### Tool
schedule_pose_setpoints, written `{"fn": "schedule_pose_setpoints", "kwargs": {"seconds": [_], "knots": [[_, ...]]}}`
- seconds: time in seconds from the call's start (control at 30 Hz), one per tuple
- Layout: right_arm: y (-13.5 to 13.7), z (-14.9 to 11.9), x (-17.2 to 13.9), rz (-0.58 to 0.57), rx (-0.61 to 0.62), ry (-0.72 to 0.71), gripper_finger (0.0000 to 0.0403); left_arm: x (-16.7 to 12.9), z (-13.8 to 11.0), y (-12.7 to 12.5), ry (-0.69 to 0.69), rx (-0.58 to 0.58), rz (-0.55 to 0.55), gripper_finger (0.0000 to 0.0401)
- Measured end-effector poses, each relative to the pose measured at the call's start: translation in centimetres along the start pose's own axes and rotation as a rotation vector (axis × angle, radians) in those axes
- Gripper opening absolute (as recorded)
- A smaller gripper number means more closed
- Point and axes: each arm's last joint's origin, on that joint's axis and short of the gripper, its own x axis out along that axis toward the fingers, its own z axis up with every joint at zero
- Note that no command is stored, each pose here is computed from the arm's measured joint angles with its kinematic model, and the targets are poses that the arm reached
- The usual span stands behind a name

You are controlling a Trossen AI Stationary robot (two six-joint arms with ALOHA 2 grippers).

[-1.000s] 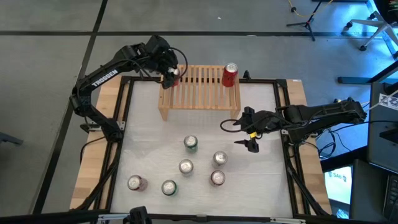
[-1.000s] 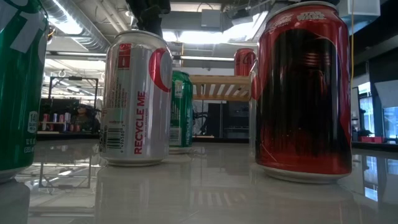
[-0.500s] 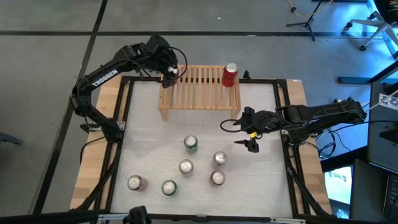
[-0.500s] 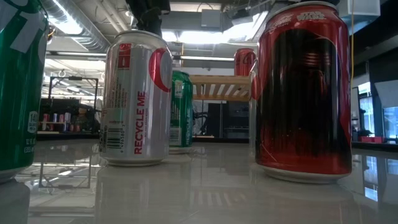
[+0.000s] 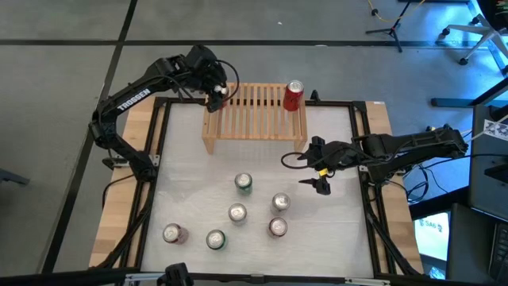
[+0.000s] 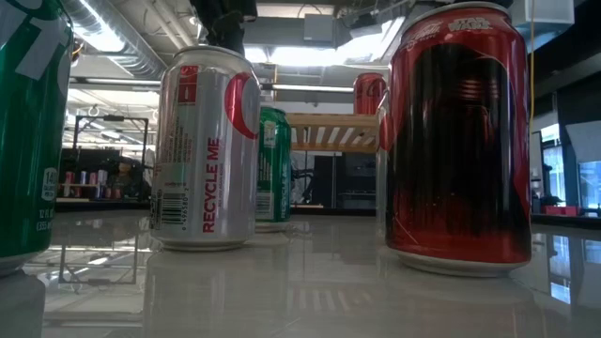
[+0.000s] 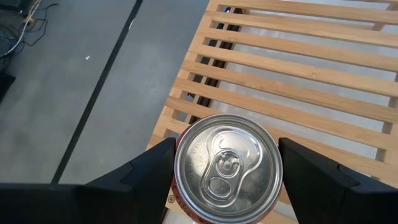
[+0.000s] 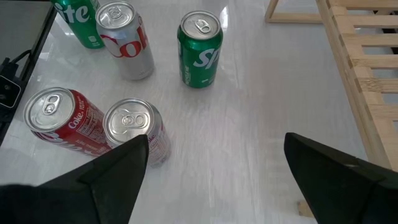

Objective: Place canned beverage on shelf
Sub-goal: Put the red black soda can on the shelf

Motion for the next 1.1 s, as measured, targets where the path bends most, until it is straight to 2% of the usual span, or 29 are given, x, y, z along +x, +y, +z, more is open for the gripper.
{"fn": "schedule_pose_setpoints", "kwargs": {"seconds": [0.57, 0.9, 1.1], "knots": [[0.0, 0.0, 0.0, 0.0, 0.0, 0.0, 0.037, 0.0, 0.0, 0.0, 0.0, 0.001, 0.0, 0.0255], [0.0, 0.0, 0.0, 0.0, 0.0, 0.0, 0.037, -0.05, 0.01, 0.01, -0.002, 0.001, 0.001, 0.0297], [0.0, 0.0, 0.0, 0.0, 0.0, 0.0, 0.037, -0.05, -0.02, 0.08, 0.008, 0.001, 0.029, 0.0304]]}}
